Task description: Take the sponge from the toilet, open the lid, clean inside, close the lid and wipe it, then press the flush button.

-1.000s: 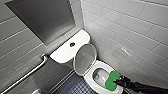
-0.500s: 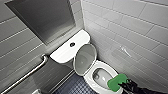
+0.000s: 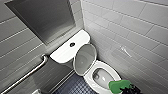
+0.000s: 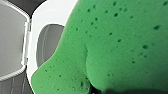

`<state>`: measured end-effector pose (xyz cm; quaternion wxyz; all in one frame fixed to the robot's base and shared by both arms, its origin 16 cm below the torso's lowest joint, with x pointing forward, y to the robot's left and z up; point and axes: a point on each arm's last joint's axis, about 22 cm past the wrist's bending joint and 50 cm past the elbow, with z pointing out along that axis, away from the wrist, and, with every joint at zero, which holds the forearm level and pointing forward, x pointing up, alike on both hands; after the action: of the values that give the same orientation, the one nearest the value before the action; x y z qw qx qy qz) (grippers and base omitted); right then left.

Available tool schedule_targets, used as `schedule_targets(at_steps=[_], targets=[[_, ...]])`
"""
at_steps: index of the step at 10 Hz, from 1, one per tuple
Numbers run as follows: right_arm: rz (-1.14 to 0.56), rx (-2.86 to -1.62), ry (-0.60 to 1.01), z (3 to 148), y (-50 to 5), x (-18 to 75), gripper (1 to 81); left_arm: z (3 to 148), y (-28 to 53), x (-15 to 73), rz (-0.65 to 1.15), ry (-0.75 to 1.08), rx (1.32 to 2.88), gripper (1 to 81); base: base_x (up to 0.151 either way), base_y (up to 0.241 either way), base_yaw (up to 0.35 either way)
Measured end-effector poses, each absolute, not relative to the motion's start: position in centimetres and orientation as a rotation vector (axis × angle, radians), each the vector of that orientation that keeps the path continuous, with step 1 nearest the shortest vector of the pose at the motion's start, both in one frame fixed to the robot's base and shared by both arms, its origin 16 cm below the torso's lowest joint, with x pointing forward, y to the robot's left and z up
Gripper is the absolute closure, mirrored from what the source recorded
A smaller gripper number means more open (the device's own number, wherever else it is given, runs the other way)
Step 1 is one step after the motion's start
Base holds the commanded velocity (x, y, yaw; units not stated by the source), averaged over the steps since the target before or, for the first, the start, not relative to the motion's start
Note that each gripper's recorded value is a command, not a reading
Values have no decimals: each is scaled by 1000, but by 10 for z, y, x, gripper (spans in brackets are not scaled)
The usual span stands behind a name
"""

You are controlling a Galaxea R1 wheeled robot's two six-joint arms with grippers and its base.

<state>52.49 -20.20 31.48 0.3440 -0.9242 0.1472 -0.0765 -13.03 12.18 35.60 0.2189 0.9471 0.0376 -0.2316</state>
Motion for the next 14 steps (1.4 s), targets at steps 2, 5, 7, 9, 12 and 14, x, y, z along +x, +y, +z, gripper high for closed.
schedule_targets(at_steps=[2, 5, 7, 9, 12, 14], targets=[[-193, -2391, 351, 325, -190, 546, 811, 356, 119, -129, -635, 95, 2619, 10, 0, 0, 0], [-184, -2364, 265, 348, -145, 594, 811, 356, 118, -130, -634, 92, 2618, 10, 0, 0, 0], [-167, -2345, 212, 354, -99, 615, 811, 356, 119, -130, -634, 91, 2619, 10, 0, 0, 0], [-131, -2409, 183, 334, -87, 619, 811, 356, 119, -129, -634, 92, 2619, 10, 0, 0, 0], [-140, -2439, 117, 334, -48, 649, 811, 356, 122, -130, -636, 91, 2622, 10, 0, 0, 0], [-189, -2453, 43, 353, -30, 689, 811, 355, 124, -131, -637, 90, 2624, 10, 0, 0, 0]])
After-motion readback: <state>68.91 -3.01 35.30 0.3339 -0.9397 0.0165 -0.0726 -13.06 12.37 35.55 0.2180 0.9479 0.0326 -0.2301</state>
